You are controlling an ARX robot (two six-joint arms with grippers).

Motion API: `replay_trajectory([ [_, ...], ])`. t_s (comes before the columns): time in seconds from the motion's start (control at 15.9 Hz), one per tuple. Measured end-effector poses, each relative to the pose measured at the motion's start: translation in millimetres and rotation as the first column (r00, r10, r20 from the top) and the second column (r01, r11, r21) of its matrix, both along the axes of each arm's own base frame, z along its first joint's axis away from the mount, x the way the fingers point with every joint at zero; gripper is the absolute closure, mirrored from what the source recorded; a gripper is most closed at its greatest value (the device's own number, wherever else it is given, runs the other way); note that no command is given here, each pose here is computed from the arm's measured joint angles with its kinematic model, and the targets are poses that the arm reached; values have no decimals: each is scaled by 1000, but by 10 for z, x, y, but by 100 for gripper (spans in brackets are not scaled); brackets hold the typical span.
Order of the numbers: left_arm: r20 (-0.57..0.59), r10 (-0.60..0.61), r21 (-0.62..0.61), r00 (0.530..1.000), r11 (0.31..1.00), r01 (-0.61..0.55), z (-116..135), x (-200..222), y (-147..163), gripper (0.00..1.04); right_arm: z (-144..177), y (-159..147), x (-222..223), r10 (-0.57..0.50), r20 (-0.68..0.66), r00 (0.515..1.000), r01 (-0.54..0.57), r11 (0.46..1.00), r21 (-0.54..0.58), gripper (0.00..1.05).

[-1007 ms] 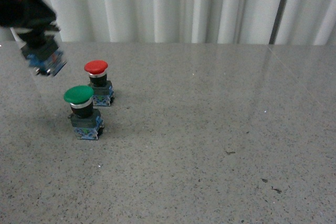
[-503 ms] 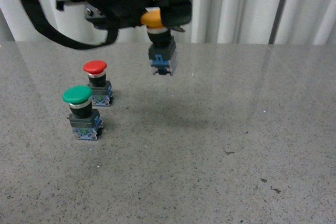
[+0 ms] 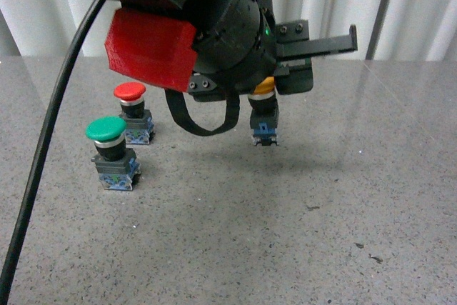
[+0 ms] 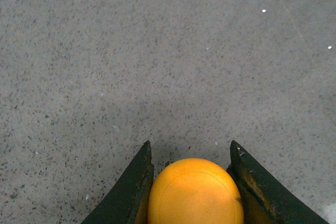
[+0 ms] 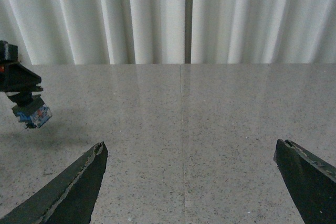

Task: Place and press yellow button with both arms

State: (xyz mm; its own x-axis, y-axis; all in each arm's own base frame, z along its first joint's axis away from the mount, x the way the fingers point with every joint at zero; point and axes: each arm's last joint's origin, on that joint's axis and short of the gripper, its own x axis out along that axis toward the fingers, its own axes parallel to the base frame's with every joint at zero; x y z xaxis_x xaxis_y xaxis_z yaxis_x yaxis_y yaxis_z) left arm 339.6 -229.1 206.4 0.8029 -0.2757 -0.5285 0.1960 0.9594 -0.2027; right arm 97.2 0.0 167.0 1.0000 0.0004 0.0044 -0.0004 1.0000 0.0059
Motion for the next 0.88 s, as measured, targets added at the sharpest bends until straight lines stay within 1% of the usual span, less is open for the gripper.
replay_trajectory([
  [0.13, -20, 7, 14, 1000, 1000, -7, -116, 74, -187, 68, 0, 0, 0, 0, 0, 1000, 0, 1000, 0, 7],
  [0.38, -41, 1, 7, 999, 1000, -1, -160, 242, -406, 68, 0, 0, 0, 0, 0, 1000, 0, 1000, 0, 7],
  [0.5, -59, 39, 7, 998, 999, -38, -211, 323, -450, 68, 0, 0, 0, 0, 0, 1000, 0, 1000, 0, 7],
  [0.63, -75, 56, -3, 996, 998, -56, -220, 291, -477, 68, 0, 0, 0, 0, 0, 1000, 0, 1000, 0, 7],
  [0.88, -79, 66, -11, 995, 998, -67, -153, 310, -521, 68, 0, 0, 0, 0, 0, 1000, 0, 1000, 0, 7],
])
